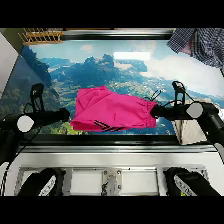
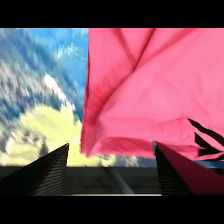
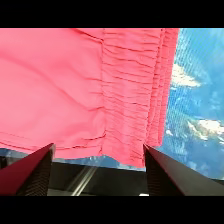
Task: Fold the clothes and pants, and hang the long-sleeved shirts on hangers.
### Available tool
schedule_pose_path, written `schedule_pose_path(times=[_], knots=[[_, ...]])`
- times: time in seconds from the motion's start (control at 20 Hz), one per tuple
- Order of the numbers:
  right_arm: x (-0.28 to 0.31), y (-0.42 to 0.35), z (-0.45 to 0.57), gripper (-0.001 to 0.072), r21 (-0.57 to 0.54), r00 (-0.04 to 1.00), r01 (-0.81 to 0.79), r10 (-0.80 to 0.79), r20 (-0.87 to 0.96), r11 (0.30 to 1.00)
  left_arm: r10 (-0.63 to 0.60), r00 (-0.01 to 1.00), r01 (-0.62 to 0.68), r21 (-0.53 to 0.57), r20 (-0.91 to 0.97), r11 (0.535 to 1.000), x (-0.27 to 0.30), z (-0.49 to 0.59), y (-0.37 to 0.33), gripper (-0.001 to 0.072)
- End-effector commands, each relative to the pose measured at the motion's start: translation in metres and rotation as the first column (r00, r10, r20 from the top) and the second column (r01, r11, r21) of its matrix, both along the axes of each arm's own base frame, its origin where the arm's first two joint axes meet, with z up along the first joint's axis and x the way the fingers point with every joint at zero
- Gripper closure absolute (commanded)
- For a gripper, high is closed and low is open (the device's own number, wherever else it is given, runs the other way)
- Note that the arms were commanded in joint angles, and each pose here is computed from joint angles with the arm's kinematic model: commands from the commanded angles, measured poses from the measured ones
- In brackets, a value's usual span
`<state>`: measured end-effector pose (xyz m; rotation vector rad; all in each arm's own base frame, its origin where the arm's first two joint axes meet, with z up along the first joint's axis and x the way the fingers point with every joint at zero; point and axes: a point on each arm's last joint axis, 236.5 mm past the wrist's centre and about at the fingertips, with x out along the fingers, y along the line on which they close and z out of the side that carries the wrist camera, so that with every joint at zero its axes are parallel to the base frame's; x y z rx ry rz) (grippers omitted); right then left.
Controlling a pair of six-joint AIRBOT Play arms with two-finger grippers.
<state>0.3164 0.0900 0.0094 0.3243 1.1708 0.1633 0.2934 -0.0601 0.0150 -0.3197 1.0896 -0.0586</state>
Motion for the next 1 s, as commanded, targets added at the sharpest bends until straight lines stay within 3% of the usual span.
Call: schedule_pose_path(times=[0.0, 0.15, 0.25, 0.35, 0.65, 0.7, 0.85, 0.9, 0.95], knots=[[0.0, 0.001, 0.009, 0.0119, 0.013, 1.0, 0.01, -0.01, 0.02, 1.0, 0.217, 0.944, -0.291, -0.314, -0.249, 0.904, -0.018, -0.035, -0.015, 0.0156], [0.0, 0.001, 0.009, 0.0119, 0.013, 1.0, 0.01, -0.01, 0.021, 1.0, 0.267, 0.875, -0.451, -0.481, -0.403, 0.752, -0.015, -0.063, -0.024, 0.0156], [0.0, 0.001, 0.009, 0.0119, 0.013, 1.0, 0.01, -0.01, 0.021, 1.0, 0.248, 0.873, -0.461, -0.545, -0.419, 0.701, -0.005, -0.066, -0.033, 0.0156], [0.0, 0.001, 0.009, 0.0119, 0.013, 1.0, 0.01, -0.01, 0.02, 1.0, 0.257, 0.875, -0.463, -0.551, -0.41, 0.694, 0.008, -0.069, -0.038, 0.0156], [-0.02, -0.004, -0.001, 0.0118, -0.02, 0.998, -0.02, 0.019, -0.063, 1.0, 0.262, 0.887, -0.438, -0.516, -0.38, 0.736, 0.039, -0.084, -0.05, 0.0158], [-0.026, -0.008, -0.006, 0.0118, -0.035, 0.996, -0.015, 0.011, -0.094, 0.999, 0.261, 0.885, -0.44, -0.513, -0.385, 0.737, 0.041, -0.087, -0.051, 0.02], [-0.049, -0.02, -0.034, 0.0118, -0.014, 0.96, 0.158, -0.157, -0.231, 0.987, 0.263, 0.884, -0.442, -0.504, -0.387, 0.742, 0.044, -0.092, -0.049, 0.0615], [-0.057, -0.022, -0.047, 0.0118, -0.005, 0.936, 0.23, -0.222, -0.274, 0.973, 0.26, 0.891, -0.429, -0.504, -0.373, 0.75, 0.045, -0.092, -0.048, 0.0703], [-0.061, -0.022, -0.059, 0.0118, 0.008, 0.914, 0.29, -0.274, -0.299, 0.957, 0.258, 0.892, -0.427, -0.503, -0.372, 0.751, 0.045, -0.092, -0.048, 0.0703]])
